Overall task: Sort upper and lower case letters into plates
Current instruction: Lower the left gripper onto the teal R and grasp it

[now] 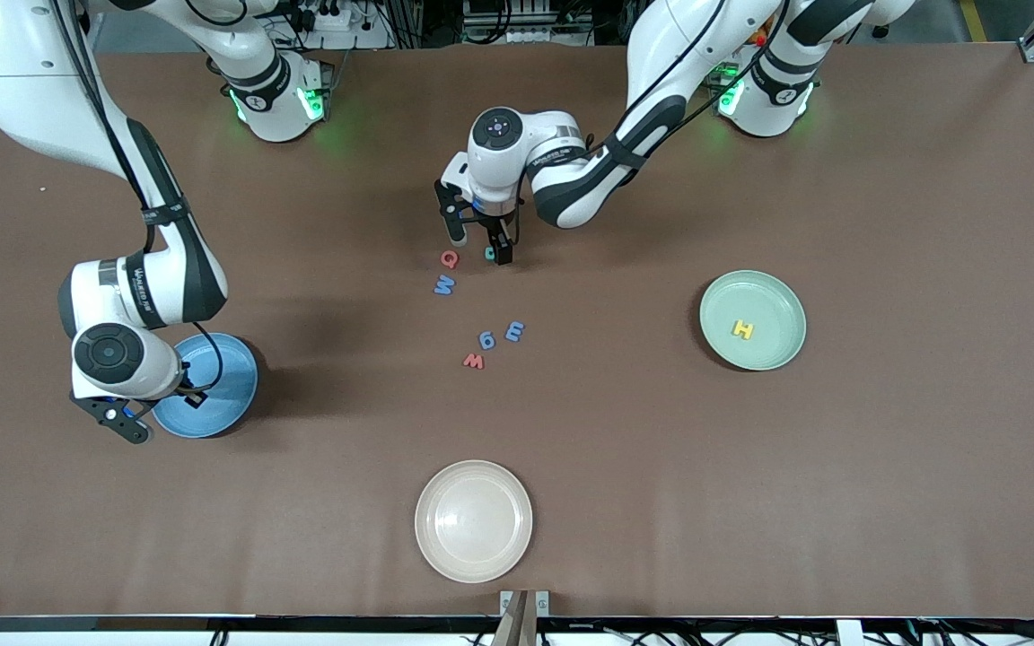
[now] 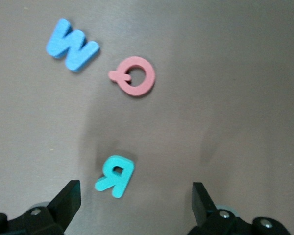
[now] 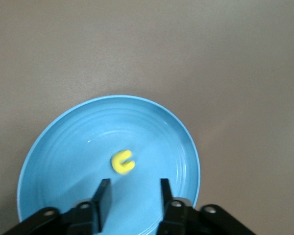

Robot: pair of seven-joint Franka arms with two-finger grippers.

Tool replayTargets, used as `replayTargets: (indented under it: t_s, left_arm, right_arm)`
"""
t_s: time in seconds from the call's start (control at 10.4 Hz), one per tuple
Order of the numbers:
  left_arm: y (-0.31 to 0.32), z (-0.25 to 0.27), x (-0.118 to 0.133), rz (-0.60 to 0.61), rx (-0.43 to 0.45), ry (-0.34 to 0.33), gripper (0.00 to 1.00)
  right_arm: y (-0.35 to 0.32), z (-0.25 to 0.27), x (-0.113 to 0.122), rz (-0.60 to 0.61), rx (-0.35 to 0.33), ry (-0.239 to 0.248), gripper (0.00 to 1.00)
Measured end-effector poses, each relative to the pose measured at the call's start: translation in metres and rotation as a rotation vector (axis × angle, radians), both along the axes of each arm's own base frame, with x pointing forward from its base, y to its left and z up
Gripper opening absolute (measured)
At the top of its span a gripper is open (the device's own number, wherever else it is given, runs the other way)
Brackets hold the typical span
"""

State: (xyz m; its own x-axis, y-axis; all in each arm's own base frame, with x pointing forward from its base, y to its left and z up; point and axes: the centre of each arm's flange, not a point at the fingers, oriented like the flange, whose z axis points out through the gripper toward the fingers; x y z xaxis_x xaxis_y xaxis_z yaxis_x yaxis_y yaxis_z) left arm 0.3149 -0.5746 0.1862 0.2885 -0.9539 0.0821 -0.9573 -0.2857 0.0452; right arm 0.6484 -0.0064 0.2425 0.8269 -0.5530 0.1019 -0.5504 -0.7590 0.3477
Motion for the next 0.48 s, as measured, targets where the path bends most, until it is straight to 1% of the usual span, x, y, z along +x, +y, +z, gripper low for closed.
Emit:
replayTargets:
  t_s: [0.1,0.19,0.29,0.38,0.48]
  left_arm:
    - [0.000,-0.003,-0.002,-0.023,0.007,-0.014,1.00]
    - [0.001,-0.007,-0.001,-0.029,0.012,-0.019,1.00]
    - [0.004,-0.011,0.003,-0.025,0.019,-0.021,0.99]
    - [0.006,-0.015,0.007,-0.024,0.025,-0.026,0.98]
    - [0.006,-0.020,0.010,-0.036,0.027,-0.037,0.98]
  right_arm:
    - [0.002,0.000,0.000,0.003,0.001,-0.002,0.63]
    - [0.002,0.000,0.000,0.004,0.001,-0.002,0.82]
    - [0.002,-0.001,0.000,0.003,0.001,-0.001,0.94]
    - [0.002,-0.002,0.000,0.004,0.001,0.002,1.00]
    - [0.002,-0.004,0.000,0.004,0.000,0.004,1.00]
